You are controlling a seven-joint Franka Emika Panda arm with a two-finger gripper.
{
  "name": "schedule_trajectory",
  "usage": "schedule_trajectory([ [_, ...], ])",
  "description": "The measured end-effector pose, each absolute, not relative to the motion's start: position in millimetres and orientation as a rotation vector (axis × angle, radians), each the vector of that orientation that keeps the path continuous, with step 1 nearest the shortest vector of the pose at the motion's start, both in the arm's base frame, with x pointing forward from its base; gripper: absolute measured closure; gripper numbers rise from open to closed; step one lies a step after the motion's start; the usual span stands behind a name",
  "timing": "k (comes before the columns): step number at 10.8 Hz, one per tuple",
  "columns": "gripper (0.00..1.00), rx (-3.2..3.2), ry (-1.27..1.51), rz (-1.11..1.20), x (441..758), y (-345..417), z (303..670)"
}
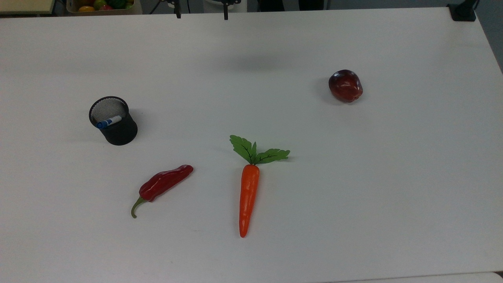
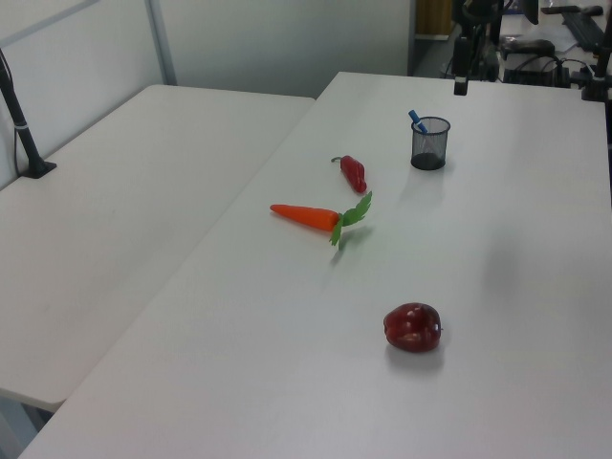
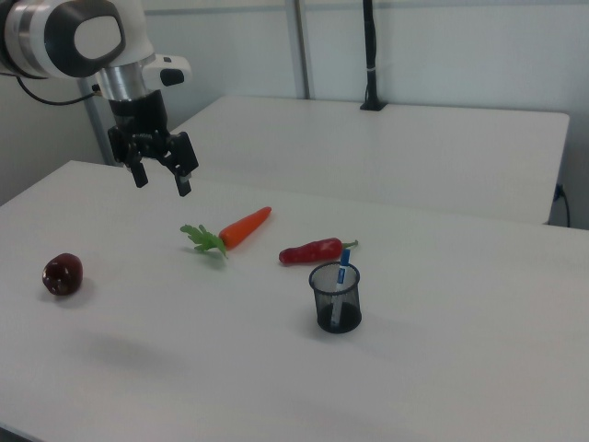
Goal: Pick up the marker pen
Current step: 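Start moving the gripper from rest toward the black mesh pen cup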
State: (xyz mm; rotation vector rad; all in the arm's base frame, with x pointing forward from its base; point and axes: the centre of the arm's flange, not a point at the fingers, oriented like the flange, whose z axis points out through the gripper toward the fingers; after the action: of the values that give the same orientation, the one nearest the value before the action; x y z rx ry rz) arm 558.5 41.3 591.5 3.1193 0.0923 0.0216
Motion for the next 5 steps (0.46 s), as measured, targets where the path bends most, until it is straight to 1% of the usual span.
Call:
schedule_trajectory([
  [5,0.00,3.119,0.093,0.018,559.1,41.2,590.2],
])
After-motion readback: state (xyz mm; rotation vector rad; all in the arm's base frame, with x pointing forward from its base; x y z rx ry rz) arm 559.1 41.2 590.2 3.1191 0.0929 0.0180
